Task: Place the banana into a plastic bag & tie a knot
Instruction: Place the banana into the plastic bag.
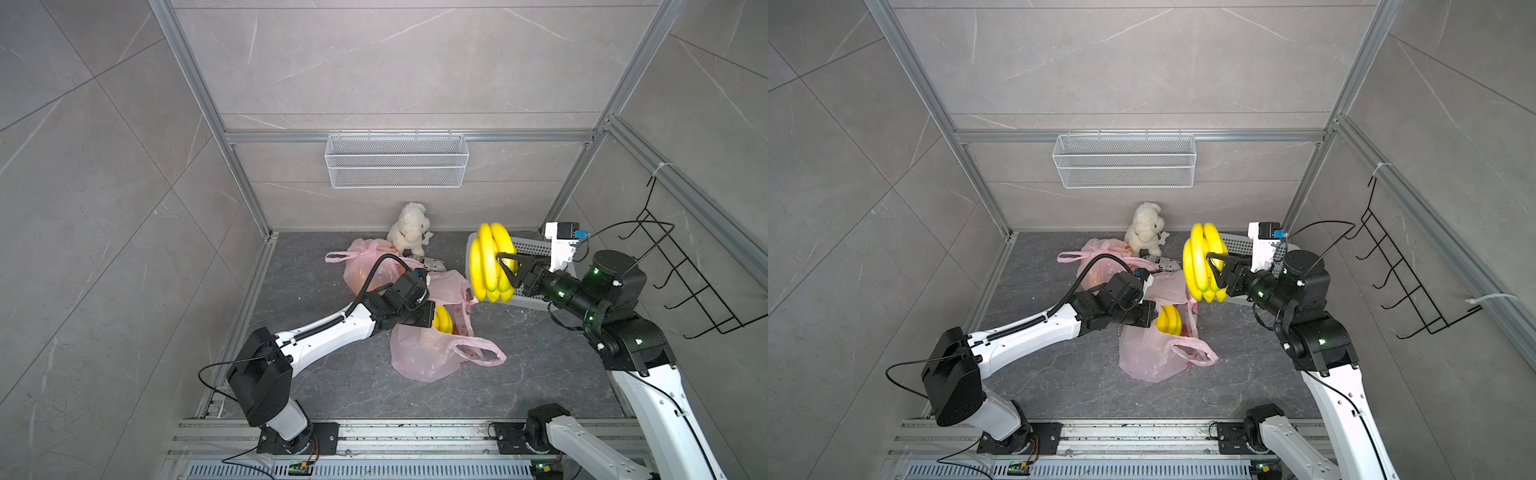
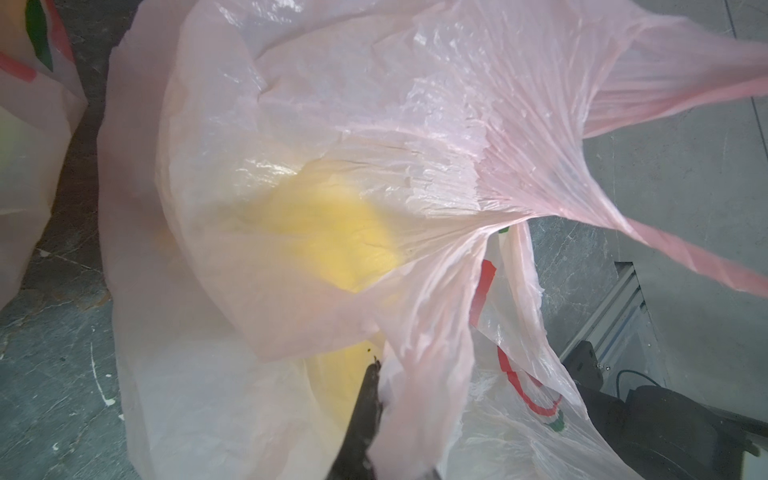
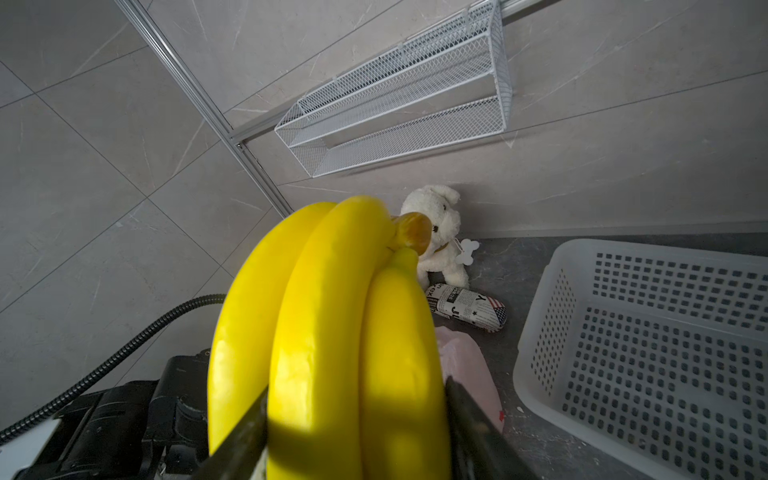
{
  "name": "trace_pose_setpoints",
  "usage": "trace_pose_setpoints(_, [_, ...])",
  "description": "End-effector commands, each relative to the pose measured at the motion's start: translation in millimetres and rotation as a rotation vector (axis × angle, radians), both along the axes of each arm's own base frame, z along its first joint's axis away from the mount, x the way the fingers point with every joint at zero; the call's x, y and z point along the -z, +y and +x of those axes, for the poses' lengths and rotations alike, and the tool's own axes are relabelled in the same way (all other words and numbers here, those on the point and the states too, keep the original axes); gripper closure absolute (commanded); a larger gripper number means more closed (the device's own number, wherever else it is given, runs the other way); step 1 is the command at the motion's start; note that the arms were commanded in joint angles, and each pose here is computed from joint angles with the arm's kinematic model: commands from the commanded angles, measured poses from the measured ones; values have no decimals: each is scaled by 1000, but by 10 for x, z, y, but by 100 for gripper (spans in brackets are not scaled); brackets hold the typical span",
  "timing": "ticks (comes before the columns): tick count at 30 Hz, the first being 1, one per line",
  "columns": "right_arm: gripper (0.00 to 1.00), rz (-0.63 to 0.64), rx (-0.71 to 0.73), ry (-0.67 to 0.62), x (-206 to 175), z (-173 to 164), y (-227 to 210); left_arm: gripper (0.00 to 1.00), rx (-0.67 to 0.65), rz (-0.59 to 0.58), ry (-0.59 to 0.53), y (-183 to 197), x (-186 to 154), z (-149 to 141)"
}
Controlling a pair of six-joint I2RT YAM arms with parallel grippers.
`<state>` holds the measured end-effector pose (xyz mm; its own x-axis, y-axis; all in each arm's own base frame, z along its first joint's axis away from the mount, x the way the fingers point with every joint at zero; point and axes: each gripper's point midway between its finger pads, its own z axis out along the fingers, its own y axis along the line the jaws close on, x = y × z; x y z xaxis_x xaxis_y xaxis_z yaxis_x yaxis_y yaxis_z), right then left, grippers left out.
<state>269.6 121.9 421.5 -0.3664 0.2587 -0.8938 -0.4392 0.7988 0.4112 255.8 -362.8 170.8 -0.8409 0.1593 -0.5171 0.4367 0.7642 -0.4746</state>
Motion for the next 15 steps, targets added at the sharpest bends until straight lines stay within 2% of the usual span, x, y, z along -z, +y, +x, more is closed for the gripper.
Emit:
trace_pose_setpoints(1, [49,13,-66,-53,-162,-112,100,100,-13,-44,-25,-25,-252,38])
trace_pose_setpoints(9, [50,34,-162,5,236,-221,374,100,-12,-48,-46,-25,-388,70])
trace_pose_setpoints(15, [51,-61,-173,66,937,-175,589,100,-21,-69,-46,7,-428,59])
